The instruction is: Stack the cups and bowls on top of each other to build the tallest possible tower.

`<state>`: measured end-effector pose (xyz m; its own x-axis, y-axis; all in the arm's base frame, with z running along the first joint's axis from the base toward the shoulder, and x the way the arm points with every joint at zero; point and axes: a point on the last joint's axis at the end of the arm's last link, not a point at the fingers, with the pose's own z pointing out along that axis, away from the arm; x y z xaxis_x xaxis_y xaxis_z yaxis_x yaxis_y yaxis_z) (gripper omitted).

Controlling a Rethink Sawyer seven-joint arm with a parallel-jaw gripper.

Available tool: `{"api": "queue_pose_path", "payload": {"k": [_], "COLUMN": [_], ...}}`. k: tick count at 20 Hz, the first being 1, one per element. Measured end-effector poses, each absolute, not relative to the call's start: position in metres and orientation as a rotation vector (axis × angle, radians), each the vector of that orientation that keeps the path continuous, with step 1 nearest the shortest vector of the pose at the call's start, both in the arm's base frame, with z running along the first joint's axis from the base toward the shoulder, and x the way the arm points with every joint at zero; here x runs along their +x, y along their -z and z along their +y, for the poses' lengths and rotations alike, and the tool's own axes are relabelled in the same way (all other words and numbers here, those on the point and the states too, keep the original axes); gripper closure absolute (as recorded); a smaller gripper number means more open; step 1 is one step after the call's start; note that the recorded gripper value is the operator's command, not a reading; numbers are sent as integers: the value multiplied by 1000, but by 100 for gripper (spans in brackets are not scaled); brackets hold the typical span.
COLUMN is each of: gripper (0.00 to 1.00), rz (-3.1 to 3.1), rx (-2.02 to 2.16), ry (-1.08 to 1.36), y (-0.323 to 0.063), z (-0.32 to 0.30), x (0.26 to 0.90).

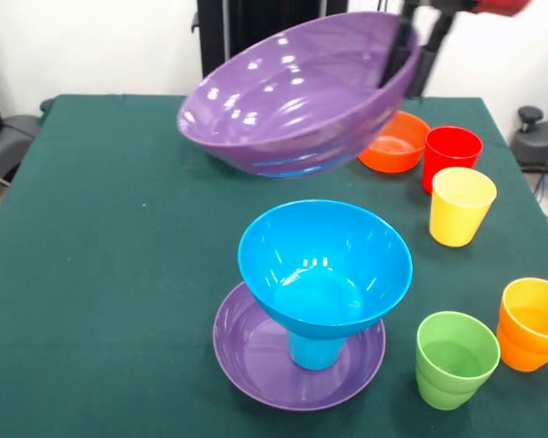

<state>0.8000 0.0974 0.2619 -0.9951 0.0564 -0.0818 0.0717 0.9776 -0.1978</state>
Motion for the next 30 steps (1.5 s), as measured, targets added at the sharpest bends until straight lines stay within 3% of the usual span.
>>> {"api": "queue_pose_path", "payload": {"k": [12, 30], "gripper": [100, 100], "rz": [2966, 2739], "rx": [-45, -220], "ry": [495, 905], "y": [-284, -292], "z": [164, 159], "x": [831, 801]}}
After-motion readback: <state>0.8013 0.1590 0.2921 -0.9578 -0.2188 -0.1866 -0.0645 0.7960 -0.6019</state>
